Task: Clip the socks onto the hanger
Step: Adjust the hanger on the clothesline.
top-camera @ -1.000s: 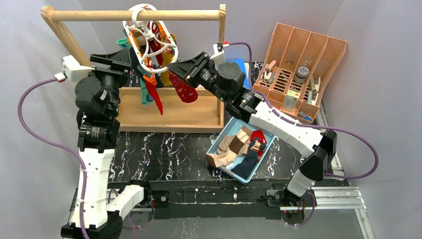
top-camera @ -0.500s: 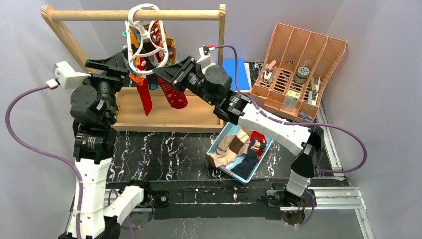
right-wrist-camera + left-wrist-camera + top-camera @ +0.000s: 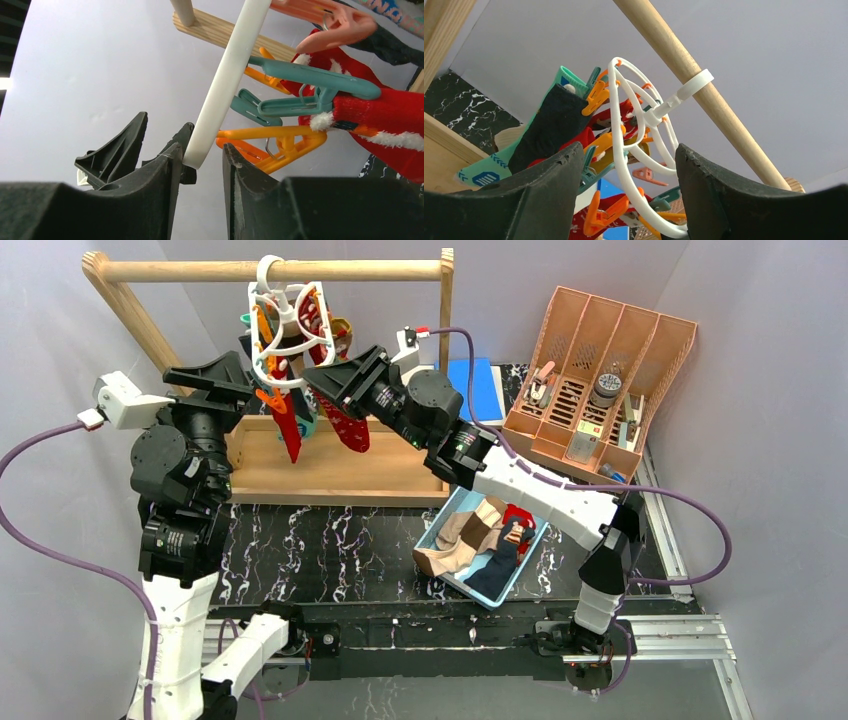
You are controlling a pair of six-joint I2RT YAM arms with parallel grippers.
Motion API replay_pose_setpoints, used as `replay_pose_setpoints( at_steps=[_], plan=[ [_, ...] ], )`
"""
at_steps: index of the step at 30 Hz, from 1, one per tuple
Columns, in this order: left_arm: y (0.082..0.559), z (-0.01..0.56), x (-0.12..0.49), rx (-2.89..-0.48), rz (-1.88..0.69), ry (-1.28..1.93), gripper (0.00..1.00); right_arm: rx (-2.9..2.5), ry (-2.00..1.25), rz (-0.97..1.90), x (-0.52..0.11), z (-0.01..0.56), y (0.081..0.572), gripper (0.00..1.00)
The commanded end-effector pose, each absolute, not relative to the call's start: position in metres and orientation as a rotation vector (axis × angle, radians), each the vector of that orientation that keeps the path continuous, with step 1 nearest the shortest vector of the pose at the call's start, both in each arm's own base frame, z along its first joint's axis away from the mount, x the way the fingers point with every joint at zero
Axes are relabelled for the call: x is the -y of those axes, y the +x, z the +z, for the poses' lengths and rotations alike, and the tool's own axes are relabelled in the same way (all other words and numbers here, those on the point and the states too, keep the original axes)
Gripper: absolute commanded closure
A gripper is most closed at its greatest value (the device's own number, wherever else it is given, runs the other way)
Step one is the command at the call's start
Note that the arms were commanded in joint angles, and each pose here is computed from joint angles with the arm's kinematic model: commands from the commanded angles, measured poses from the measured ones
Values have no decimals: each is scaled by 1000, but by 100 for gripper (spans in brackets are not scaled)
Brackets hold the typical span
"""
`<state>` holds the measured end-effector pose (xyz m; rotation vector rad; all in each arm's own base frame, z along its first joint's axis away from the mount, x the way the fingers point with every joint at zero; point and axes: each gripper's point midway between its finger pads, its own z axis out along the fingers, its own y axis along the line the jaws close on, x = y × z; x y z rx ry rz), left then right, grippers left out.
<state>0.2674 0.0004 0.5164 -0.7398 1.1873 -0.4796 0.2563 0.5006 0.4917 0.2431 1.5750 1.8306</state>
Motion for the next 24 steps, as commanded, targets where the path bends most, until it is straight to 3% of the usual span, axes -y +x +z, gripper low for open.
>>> replay_pose_setpoints(
  at_steps=[1,24],
  plan=[
    [259,526,-8,-1155,-449,-745,35,-1441,242,1853,-486,534,255,55],
    [247,520,-14,-1147,-424,-754,30,-1412,147,1891,-481,537,239,39]
  ],
)
